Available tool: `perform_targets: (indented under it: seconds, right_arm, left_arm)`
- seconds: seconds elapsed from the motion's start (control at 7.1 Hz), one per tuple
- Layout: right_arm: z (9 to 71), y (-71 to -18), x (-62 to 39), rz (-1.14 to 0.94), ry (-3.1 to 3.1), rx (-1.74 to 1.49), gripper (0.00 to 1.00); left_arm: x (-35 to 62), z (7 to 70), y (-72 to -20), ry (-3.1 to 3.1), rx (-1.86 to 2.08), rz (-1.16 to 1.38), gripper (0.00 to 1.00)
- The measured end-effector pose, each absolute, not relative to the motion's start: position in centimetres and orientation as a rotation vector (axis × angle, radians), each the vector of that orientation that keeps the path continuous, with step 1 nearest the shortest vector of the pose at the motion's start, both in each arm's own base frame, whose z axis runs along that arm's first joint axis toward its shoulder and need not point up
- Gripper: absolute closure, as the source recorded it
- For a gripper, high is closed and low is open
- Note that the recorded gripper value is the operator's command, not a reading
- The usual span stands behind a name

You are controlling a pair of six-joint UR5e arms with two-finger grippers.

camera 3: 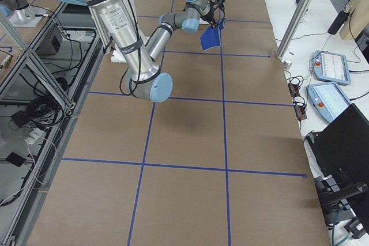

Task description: Hang towel on rack

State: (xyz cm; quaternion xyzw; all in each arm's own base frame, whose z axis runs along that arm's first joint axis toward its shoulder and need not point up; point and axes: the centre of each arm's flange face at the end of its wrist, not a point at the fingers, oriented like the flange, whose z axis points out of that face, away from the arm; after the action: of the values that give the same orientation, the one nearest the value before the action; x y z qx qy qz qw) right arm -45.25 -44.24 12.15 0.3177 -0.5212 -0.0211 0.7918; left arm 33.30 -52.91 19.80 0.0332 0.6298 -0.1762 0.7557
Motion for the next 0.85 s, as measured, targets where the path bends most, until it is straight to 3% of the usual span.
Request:
perform_targets:
  seconds: [0.56, 0.7, 0.85]
  right_arm:
    - [9.3, -39.2, -49.8, -0.027, -1.115, 0.777, 1.0]
    - [9.2, -38.7, -50.2, -0.028, -1.113, 0.781, 1.0]
    - [9.2, -38.4, -50.5, -0.03, -1.112, 0.782, 1.0]
  left_arm:
    - [36.0, 15.7, -52.5, 1.43, -0.151, -0.618, 0.02]
    - [36.5, 15.4, -52.2, 1.436, -0.162, -0.62, 0.06]
    - [37.1, 15.2, -51.7, 1.44, -0.163, -0.617, 0.32]
